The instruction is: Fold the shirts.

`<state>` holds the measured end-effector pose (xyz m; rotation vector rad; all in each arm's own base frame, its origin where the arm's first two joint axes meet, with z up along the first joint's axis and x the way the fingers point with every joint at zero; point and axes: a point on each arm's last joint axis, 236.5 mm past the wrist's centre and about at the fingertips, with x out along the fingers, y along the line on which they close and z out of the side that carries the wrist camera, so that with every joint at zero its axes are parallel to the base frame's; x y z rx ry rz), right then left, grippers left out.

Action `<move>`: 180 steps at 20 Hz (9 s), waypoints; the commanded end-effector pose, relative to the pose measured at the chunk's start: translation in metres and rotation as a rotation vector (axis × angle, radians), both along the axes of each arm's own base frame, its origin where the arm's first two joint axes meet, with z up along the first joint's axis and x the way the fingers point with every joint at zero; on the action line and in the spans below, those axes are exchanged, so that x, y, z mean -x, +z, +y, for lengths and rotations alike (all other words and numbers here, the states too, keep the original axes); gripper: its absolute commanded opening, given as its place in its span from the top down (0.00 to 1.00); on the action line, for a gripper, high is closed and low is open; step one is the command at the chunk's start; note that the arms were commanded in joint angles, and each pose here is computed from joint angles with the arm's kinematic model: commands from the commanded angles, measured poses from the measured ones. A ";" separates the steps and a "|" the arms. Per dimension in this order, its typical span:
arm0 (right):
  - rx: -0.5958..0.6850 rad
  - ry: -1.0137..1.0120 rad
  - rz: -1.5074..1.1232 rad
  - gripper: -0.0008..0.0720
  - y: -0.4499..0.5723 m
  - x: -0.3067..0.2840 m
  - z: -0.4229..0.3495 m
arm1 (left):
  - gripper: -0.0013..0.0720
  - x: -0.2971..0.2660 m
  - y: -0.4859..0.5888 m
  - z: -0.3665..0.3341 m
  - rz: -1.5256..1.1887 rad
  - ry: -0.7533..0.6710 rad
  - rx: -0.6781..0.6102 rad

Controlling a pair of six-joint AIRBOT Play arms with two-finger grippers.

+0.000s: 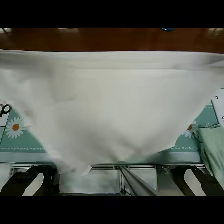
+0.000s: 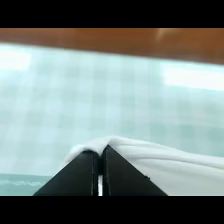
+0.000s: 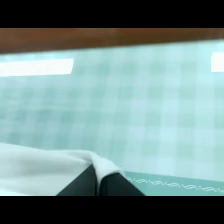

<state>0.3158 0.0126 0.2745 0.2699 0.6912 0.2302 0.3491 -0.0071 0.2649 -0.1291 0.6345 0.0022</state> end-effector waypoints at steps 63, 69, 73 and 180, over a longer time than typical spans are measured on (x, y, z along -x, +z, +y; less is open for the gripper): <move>-0.346 -0.154 0.548 0.42 -0.294 0.038 -0.006 | 0.29 0.164 -0.359 -0.023 0.893 0.235 0.855; -0.358 -0.141 0.568 0.42 -0.294 0.042 -0.002 | 0.29 0.156 -0.375 -0.050 0.938 0.162 0.824; -0.278 -0.205 0.577 0.42 -0.302 0.045 -0.028 | 0.56 0.152 -0.383 -0.082 0.964 0.043 0.773; -0.323 0.049 0.598 0.96 -0.297 -0.104 0.004 | 0.95 -0.047 -0.173 -0.149 0.176 -0.322 0.461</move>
